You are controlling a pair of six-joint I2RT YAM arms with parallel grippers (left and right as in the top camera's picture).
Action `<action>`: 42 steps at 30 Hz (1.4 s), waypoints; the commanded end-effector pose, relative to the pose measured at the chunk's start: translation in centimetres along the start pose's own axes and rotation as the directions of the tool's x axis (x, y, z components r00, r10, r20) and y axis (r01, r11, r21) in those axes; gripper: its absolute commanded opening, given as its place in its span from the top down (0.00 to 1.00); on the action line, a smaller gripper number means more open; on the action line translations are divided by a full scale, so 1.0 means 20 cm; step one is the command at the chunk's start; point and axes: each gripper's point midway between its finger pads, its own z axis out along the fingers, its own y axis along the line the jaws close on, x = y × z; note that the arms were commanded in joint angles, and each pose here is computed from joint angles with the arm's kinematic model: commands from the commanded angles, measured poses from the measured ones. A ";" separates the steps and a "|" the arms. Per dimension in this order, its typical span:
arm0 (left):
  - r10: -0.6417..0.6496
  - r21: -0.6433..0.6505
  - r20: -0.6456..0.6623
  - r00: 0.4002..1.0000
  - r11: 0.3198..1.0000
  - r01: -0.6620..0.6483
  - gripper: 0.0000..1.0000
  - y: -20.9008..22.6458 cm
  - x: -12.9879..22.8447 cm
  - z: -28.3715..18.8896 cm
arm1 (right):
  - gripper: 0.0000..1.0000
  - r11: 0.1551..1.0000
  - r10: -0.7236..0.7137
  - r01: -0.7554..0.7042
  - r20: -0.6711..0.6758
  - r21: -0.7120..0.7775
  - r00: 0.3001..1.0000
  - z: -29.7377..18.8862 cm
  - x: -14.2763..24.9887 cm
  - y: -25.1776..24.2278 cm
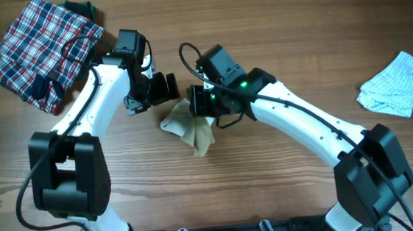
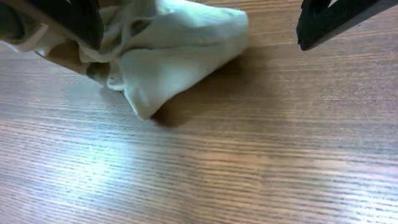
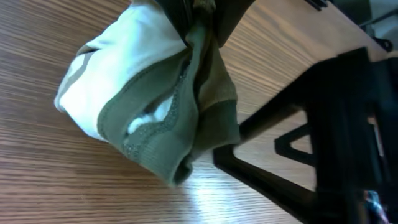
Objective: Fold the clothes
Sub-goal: 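Lift the beige sleeve with the right gripper and fold it leftward, then release the shirt with the right gripper and raise it away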
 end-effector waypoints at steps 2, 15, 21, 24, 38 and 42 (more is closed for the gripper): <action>0.018 -0.015 0.010 1.000 1.000 -0.018 0.00 0.02 0.00 -0.01 | 0.84 0.998 0.063 -0.063 -0.007 0.014 0.998 0.10 -0.02 -0.01; -0.059 -0.070 0.087 0.994 0.995 0.065 0.00 0.16 -0.11 -0.05 | 0.78 0.997 0.055 -0.057 0.042 0.046 0.998 0.16 -0.08 -0.04; 0.051 -0.018 0.053 0.997 0.999 -0.050 0.00 0.11 -0.08 -0.05 | 0.20 0.937 0.020 -0.074 0.159 0.341 0.987 -0.25 -0.29 -0.30; 0.115 0.027 0.033 0.993 0.993 -0.116 0.00 0.04 -0.04 -0.06 | 0.03 0.901 0.054 -0.144 0.223 0.410 0.973 -0.42 -0.41 -0.44; 0.098 0.050 -0.147 0.984 0.995 -0.091 0.00 -0.42 0.51 -0.01 | 0.01 0.849 0.198 -0.324 0.317 0.418 0.927 -0.75 -0.62 -0.98; -0.020 -0.078 -0.166 0.986 0.997 0.007 0.00 -0.36 0.62 0.06 | 0.00 0.838 0.182 -0.319 0.324 0.443 0.928 -0.76 -0.62 -1.00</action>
